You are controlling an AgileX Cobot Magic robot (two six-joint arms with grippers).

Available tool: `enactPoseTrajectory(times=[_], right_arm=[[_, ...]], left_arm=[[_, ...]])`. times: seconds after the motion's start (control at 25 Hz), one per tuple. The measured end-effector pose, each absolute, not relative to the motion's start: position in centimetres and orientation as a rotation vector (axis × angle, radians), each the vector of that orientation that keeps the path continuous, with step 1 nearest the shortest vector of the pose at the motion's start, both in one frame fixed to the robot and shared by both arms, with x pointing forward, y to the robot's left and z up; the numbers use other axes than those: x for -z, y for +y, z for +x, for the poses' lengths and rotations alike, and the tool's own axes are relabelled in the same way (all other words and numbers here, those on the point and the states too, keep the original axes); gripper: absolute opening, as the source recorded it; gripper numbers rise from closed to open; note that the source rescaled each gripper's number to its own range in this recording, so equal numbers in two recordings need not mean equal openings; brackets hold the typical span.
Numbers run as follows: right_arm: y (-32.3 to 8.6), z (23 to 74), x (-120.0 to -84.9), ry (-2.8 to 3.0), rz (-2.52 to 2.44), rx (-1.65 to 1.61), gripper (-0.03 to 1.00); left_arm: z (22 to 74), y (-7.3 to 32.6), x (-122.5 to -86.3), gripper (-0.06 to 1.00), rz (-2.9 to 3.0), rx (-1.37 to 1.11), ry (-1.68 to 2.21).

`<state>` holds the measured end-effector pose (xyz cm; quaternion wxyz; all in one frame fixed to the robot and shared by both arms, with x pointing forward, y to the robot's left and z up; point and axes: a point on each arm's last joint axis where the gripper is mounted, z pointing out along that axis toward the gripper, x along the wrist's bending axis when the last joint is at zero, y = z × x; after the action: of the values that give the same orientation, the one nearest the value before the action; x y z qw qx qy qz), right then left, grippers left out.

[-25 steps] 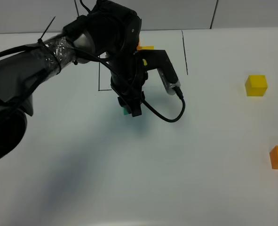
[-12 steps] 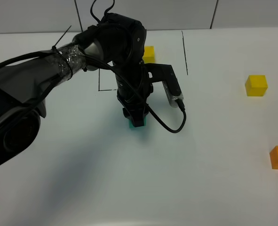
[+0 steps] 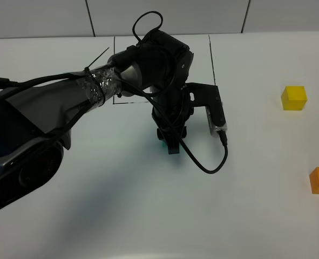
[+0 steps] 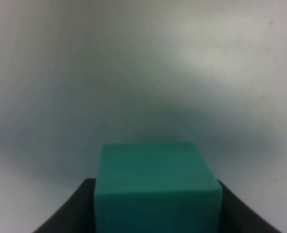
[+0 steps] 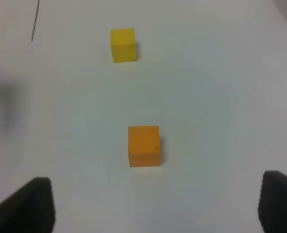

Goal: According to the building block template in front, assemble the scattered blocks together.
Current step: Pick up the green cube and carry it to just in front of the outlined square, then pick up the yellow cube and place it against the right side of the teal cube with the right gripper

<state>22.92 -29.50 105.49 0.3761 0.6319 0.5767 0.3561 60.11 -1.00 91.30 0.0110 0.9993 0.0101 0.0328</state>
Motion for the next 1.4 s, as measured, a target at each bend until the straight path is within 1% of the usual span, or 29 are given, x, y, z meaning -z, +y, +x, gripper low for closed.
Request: enactPoseTrajectory(times=[0.24, 0.84, 0.88, 0.92, 0.96, 1.08, 1.16, 1.24, 1.32, 1.4], right_arm=[[-29.5, 22.9, -105.5, 1.475, 1.617, -0.911, 0.76], [-29.5, 22.9, -105.5, 1.476, 1.617, -0.915, 0.76], [-29.5, 22.9, -105.5, 1.476, 1.617, -0.915, 0.76], [-29.5, 22.9, -105.5, 1.476, 1.617, -0.915, 0.76], [-29.5, 22.9, -105.5, 1.477, 1.617, -0.916, 0.76], [-29.5, 22.9, -105.5, 1.477, 1.618, -0.917, 0.76], [-29.4, 22.9, -105.5, 1.477, 1.618, -0.918, 0.76], [-29.4, 22.9, -105.5, 1.477, 1.618, -0.918, 0.76], [-29.4, 22.9, -105.5, 1.477, 1.618, -0.918, 0.76], [-29.4, 22.9, -105.5, 1.477, 1.618, -0.918, 0.76]], left_arm=[[60.1, -1.1, -89.3, 0.0, 3.148, -0.067, 0.04], [60.2, -1.1, -89.3, 0.0, 3.149, -0.07, 0.029], [60.2, -1.1, -89.3, 0.01, 3.149, -0.07, 0.029], [60.2, -1.1, -89.2, 0.04, 3.149, -0.07, 0.029], [60.3, -1.1, -89.2, 0.12, 3.149, -0.073, 0.028], [60.3, -1.1, -89.0, 0.46, 3.156, -0.083, 0.021], [60.4, -1.0, -89.7, 0.7, 3.151, -0.108, 0.027], [60.4, -1.0, -91.0, 0.86, 3.137, -0.143, 0.047], [60.2, -0.8, -92.8, 0.96, 3.118, -0.17, 0.084], [59.9, -0.6, -94.4, 0.99, 3.114, -0.173, 0.124]])
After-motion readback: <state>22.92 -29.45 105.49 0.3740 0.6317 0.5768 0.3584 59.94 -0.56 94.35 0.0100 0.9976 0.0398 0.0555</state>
